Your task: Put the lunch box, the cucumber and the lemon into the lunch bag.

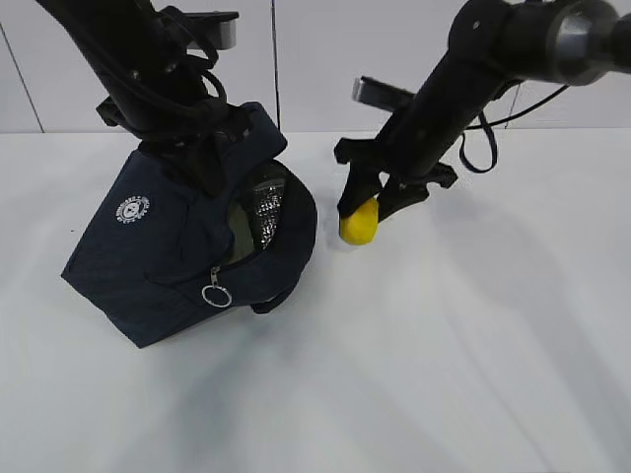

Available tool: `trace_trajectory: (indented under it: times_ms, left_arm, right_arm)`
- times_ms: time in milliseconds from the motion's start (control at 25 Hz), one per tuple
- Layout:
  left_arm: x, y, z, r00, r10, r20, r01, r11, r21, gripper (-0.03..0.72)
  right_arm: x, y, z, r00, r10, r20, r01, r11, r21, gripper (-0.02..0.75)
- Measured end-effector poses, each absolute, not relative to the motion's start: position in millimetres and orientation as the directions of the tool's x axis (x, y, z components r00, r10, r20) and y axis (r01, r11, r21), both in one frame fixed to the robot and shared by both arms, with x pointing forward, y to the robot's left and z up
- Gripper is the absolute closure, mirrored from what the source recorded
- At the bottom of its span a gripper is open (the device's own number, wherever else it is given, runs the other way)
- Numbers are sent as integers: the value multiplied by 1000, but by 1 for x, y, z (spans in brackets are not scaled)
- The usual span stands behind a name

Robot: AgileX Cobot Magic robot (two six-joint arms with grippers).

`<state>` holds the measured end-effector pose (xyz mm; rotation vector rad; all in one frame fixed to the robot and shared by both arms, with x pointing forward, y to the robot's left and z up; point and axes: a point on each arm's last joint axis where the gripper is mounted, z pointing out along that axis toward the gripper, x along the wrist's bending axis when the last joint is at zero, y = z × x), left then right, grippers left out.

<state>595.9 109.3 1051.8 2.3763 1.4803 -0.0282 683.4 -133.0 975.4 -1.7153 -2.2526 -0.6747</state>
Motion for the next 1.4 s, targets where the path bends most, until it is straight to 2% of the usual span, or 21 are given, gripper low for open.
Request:
trace_trajectory:
  times_ms: [200, 440, 640, 840, 1080, 1400]
  left_arm:
    - [596, 109, 1052, 457, 868, -194, 875, -399, 274, 669]
    - [596, 109, 1052, 455, 867, -204, 877, -395, 274, 669]
    - [595, 108, 1052, 453, 866, -212, 878, -392, 274, 669]
    - [595, 108, 1052, 452, 865, -216, 879, -391, 274, 669]
    - [595, 108, 1052, 451, 865, -219, 880, -389, 274, 669]
    - [595, 108, 1052, 451, 865, -219, 880, -389, 274, 669]
  right_arm:
    - [681, -125, 996, -365, 697, 618, 930, 242, 277, 388]
    - [680, -115, 1002, -414, 570, 710, 910, 240, 338, 388]
    - [687, -106, 981, -392, 481, 784, 920, 210, 331, 383]
    - [693, -96, 958, -368, 388, 845, 930, 168, 327, 330]
    - [694, -90, 953, -392, 366, 844, 920, 168, 355, 262]
    - [697, -95, 953, -394, 373, 840, 919, 149, 365, 254]
